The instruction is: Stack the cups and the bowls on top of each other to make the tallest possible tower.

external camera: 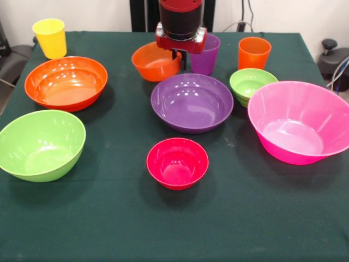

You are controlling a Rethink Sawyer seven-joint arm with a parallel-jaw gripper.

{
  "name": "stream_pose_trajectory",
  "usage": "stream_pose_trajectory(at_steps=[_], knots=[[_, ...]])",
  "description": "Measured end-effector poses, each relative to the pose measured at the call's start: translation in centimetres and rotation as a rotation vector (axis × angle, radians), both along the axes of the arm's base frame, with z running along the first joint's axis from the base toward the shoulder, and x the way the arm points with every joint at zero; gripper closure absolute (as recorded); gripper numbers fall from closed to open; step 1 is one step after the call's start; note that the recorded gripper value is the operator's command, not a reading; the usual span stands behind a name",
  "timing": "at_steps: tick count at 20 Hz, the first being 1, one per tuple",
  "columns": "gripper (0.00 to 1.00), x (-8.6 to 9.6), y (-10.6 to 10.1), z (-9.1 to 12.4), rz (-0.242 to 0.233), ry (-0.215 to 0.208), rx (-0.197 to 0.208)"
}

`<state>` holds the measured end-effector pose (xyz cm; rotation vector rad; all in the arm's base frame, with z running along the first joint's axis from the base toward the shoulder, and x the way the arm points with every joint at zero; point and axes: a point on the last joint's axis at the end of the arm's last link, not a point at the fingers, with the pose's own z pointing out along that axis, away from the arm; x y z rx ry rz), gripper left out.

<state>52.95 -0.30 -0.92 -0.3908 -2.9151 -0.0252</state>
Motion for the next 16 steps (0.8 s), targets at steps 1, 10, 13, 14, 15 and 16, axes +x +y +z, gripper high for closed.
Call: stream_pose_trajectory(at_steps=[1,10,13,14,15,16], knots=[[1.0,0.3,0.3,0.1,0.0,-0.001,0.001],[1.0,1.5,1.6,0.6,-0.002,0.007,0.007],[1.0,1.7,1.6,1.0,-0.002,0.008,0.006],[1.0,1.7,1.5,1.2,-0.002,0.011,0.005],[1.0,1.8,1.5,1.4,-0.003,0.014,0.004],[1.0,1.8,1.5,1.7,-0.004,0.016,0.004]])
